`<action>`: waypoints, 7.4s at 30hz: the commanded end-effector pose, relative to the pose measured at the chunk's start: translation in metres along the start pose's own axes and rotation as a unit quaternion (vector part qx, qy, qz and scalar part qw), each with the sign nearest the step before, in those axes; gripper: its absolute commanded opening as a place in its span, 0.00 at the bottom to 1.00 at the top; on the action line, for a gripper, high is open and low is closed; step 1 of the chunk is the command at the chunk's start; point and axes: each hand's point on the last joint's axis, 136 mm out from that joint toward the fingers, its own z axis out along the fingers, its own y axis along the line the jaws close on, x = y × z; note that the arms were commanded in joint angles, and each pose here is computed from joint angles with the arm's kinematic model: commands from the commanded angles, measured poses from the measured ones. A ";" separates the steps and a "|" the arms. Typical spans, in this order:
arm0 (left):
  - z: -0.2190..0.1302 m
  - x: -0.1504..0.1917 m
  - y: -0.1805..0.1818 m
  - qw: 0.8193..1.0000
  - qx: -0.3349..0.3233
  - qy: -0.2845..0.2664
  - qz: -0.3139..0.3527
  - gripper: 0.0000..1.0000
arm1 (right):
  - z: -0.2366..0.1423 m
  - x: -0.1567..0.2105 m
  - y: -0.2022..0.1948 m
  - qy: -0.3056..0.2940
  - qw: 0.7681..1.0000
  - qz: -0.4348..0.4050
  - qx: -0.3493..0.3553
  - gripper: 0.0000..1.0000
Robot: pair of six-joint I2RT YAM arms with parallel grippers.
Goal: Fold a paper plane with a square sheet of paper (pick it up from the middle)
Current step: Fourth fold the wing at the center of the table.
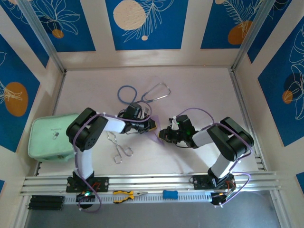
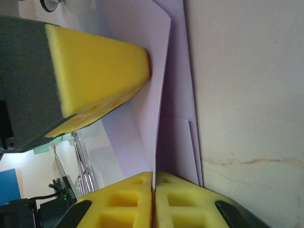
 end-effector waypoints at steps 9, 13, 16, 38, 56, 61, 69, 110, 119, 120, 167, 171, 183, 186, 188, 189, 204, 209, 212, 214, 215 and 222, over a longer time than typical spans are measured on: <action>0.008 0.008 0.015 0.999 -0.027 0.023 -0.007 0.03 | 0.002 0.021 -0.025 0.034 0.997 0.022 0.060 0.13; 0.009 0.011 0.022 0.999 -0.038 0.029 -0.009 0.03 | -0.004 0.020 -0.016 0.033 0.998 0.017 0.058 0.16; 0.010 0.012 0.024 0.999 -0.040 0.030 -0.010 0.03 | -0.007 0.022 -0.012 0.037 0.998 0.017 0.057 0.17; 0.011 0.012 0.027 0.999 -0.039 0.030 -0.015 0.02 | -0.019 0.035 -0.029 0.053 0.993 0.008 0.105 0.18; 0.011 0.012 0.027 0.999 -0.036 0.029 -0.017 0.02 | -0.025 0.041 -0.035 0.061 0.991 -0.009 0.120 0.25; 0.011 0.013 0.027 0.999 -0.035 0.030 -0.018 0.02 | -0.022 0.043 -0.044 0.066 0.988 -0.012 0.141 0.24; 0.011 0.012 0.026 0.999 -0.033 0.028 -0.017 0.02 | -0.021 0.044 -0.045 0.067 0.988 -0.009 0.140 0.14; 0.009 0.012 0.026 0.999 -0.031 0.027 -0.021 0.02 | -0.031 0.057 -0.043 0.081 0.988 -0.007 0.130 0.18; 0.009 0.012 0.027 0.999 -0.031 0.026 -0.021 0.02 | -0.034 0.061 -0.048 0.079 0.988 0.001 0.136 0.14; 0.009 0.012 0.027 0.999 -0.032 0.026 -0.021 0.02 | -0.035 0.061 -0.047 0.078 0.988 0.001 0.134 0.14; 0.009 0.013 0.030 0.999 -0.032 0.027 -0.023 0.01 | -0.046 0.019 0.034 0.041 0.998 -0.044 0.028 0.09; 0.009 0.013 0.030 0.999 -0.032 0.028 -0.023 0.01 | -0.028 0.010 0.040 0.048 0.997 -0.043 0.033 0.07; 0.009 0.013 0.030 0.999 -0.031 0.029 -0.023 0.01 | 0.002 0.010 0.017 0.072 0.993 -0.033 0.093 0.06; 0.009 0.013 0.029 0.999 -0.030 0.028 -0.022 0.01 | 0.003 0.013 0.006 0.076 0.991 -0.024 0.109 0.06; 0.008 0.014 0.030 0.999 -0.031 0.029 -0.022 0.01 | 0.003 0.016 0.002 0.077 0.991 -0.020 0.112 0.06; 0.009 0.014 0.030 0.999 -0.031 0.029 -0.023 0.01 | 0.002 0.018 0.000 0.079 0.990 -0.018 0.113 0.06; 0.007 0.013 0.034 0.999 -0.036 0.027 -0.027 0.01 | -0.011 0.049 -0.031 0.087 0.990 0.018 0.109 0.06; 0.006 0.012 0.037 0.998 -0.041 0.024 -0.030 0.01 | -0.019 0.057 -0.036 0.087 0.990 0.018 0.107 0.06; 0.005 0.013 0.040 0.998 -0.045 0.024 -0.033 0.01 | -0.024 0.060 -0.036 0.085 0.991 0.013 0.105 0.06; 0.005 0.012 0.043 0.998 -0.048 0.022 -0.036 0.01 | -0.027 0.063 -0.037 0.085 0.991 0.011 0.106 0.06; 0.005 0.012 0.044 0.998 -0.049 0.022 -0.038 0.01 | -0.030 0.065 -0.038 0.085 0.991 0.009 0.107 0.06; 0.005 0.012 0.044 0.998 -0.048 0.021 -0.039 0.00 | -0.043 0.086 -0.057 0.087 0.987 0.022 0.137 0.06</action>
